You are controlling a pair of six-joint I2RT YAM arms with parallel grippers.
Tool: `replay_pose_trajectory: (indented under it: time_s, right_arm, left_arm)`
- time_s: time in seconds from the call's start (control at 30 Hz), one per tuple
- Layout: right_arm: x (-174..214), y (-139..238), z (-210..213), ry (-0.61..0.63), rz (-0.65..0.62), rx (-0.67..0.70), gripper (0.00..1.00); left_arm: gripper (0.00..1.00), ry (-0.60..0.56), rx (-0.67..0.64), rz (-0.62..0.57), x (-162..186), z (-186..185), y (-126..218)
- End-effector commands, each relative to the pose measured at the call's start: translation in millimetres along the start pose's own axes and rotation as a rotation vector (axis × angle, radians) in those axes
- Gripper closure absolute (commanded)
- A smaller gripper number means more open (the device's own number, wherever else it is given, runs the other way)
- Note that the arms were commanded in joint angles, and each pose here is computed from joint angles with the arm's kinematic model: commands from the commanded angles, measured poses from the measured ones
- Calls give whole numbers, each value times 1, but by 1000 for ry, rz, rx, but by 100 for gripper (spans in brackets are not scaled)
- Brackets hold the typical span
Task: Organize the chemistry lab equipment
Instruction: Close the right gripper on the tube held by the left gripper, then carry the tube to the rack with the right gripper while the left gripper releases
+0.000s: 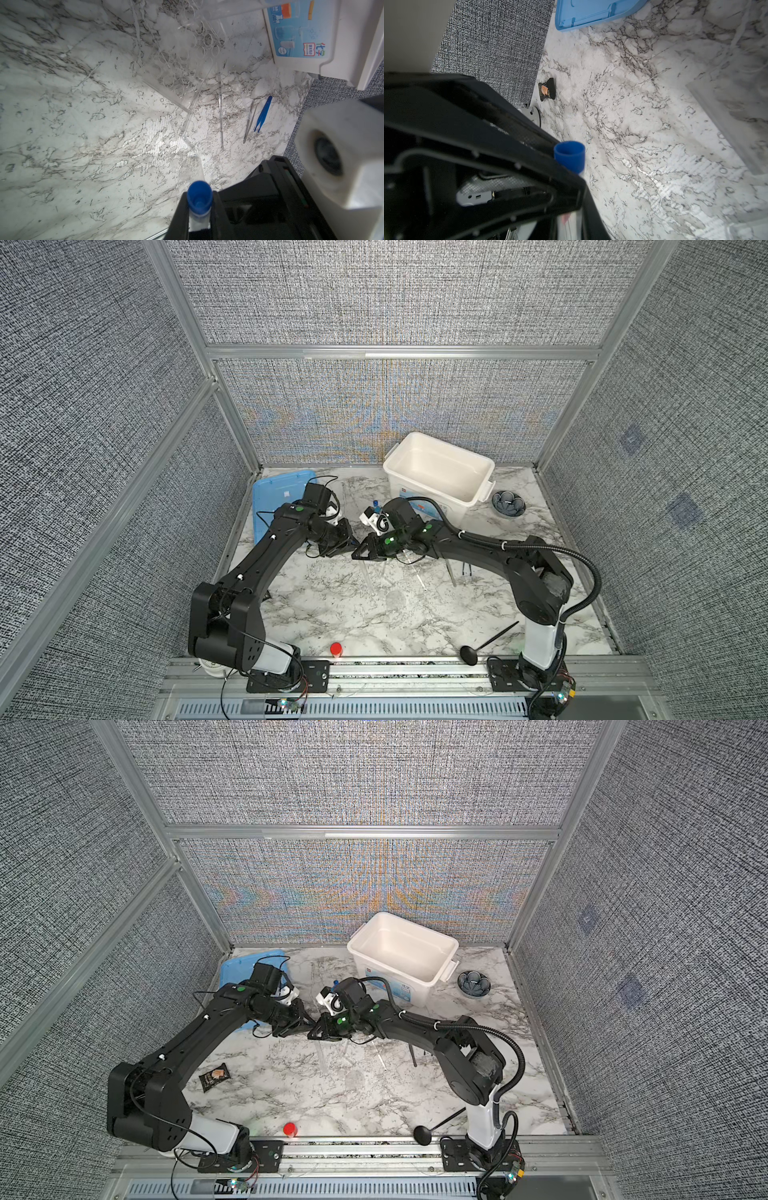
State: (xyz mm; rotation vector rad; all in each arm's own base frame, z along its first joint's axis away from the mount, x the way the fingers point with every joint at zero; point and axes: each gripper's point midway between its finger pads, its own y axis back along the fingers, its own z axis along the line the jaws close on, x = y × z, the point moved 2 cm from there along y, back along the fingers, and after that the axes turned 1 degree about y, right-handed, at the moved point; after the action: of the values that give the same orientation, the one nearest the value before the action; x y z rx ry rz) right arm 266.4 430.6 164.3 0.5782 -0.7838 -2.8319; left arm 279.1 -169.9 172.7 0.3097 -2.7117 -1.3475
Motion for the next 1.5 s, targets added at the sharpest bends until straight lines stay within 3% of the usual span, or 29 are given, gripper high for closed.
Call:
replay_pose_trajectory:
  time_s: [0.0,0.17,0.37,0.67,1.07,1.23,1.47]
  right_arm:
    - [-5,0,5,22,-18,-20,86]
    - [-6,3,4,36,-40,-13,86]
    - [-13,9,2,75,-100,-9,87]
    - [-49,37,-12,253,-324,144,86]
    - [-105,98,-10,607,-889,284,85]
    - [-117,104,-22,719,-986,350,85]
    - [-121,108,-42,781,-1099,371,86]
  left_arm:
    - [83,-11,20,9,3,-4,2]
    - [71,-20,16,1,3,-6,7]
    - [43,-40,4,-38,1,-9,19]
    - [37,-138,52,-116,13,-23,52]
    - [33,-217,-16,-352,20,4,87]
    - [33,-219,-28,-349,15,8,80]
    - [33,-221,-36,-346,12,13,73]
